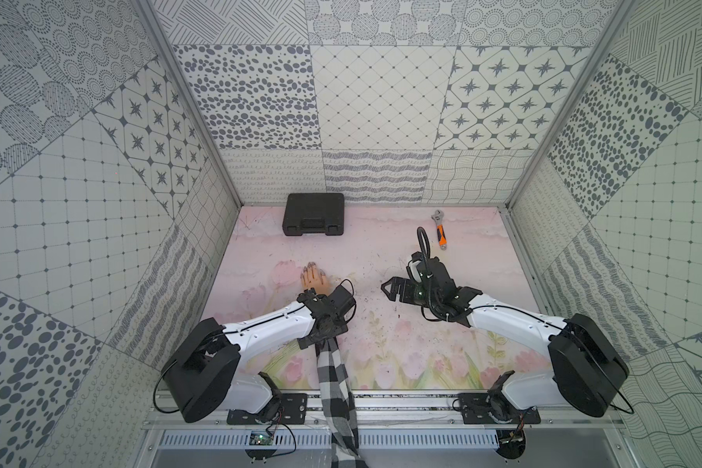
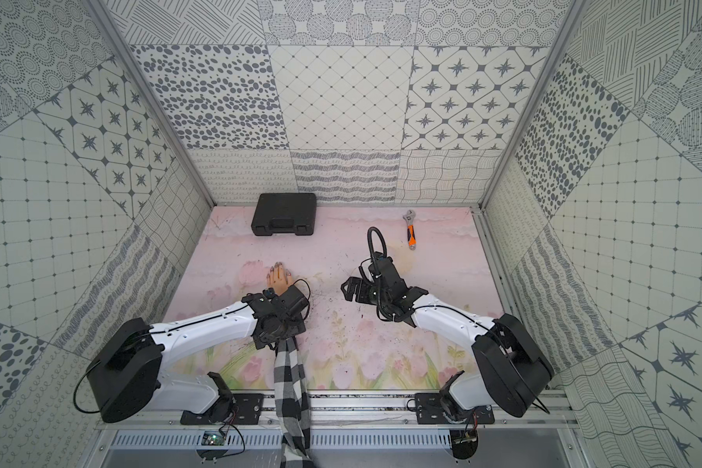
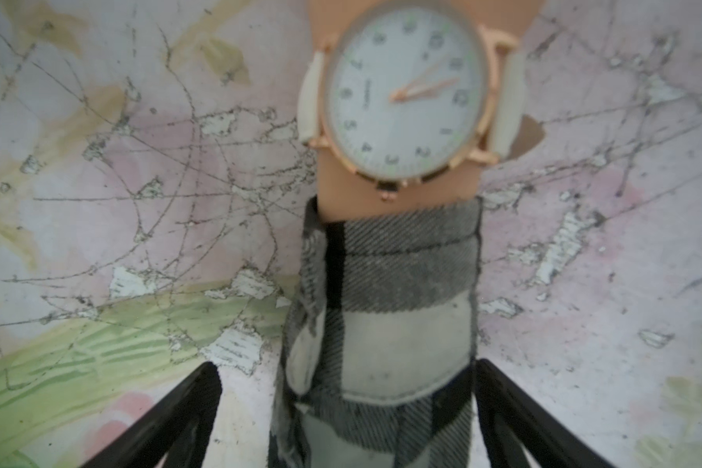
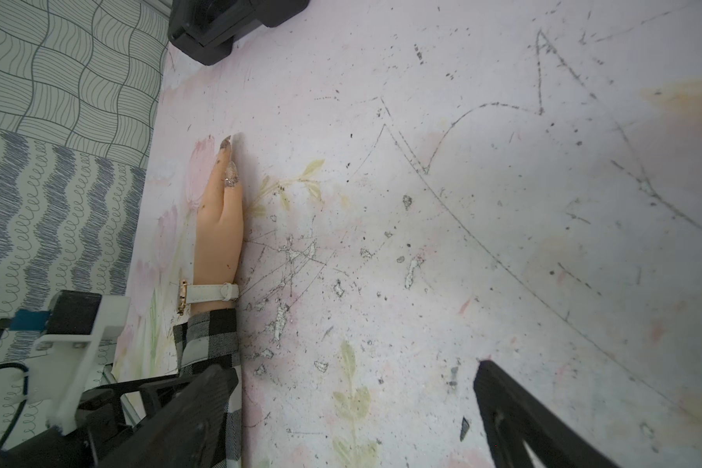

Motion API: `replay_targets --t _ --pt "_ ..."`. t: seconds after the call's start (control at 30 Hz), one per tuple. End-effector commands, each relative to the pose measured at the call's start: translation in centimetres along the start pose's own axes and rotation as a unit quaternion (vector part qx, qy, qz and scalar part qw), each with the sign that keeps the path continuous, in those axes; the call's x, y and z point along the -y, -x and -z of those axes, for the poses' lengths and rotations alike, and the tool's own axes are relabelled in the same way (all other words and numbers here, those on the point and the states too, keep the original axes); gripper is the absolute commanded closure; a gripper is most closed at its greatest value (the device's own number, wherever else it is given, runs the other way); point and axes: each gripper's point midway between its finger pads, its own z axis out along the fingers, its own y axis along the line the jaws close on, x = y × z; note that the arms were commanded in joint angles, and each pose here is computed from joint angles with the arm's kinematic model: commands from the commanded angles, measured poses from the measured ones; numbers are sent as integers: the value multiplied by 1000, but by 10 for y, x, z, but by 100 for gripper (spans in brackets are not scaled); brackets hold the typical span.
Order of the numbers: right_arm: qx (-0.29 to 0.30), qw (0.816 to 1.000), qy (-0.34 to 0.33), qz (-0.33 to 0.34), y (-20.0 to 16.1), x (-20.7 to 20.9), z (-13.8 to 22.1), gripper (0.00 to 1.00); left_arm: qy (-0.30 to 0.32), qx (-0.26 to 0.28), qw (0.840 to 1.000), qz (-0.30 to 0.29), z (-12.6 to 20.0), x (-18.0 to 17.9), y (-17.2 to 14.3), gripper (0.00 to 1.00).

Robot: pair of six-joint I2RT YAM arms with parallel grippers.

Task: Take off the watch
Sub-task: Adjust the hand at the center of the board.

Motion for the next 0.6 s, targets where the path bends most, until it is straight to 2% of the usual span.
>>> replay_targets --t 0.0,0.33,0.57 --pt "3 1000 14 -2 0 -3 -5 2 5 16 1000 1 -10 5 8 5" --pt "5 1000 12 -2 -1 -2 -7 2 -8 10 1000 11 -27 -4 12 17" --pt "-3 1000 22 -9 -3 -5 -10 3 -25 14 1000 7 -33 2 12 35"
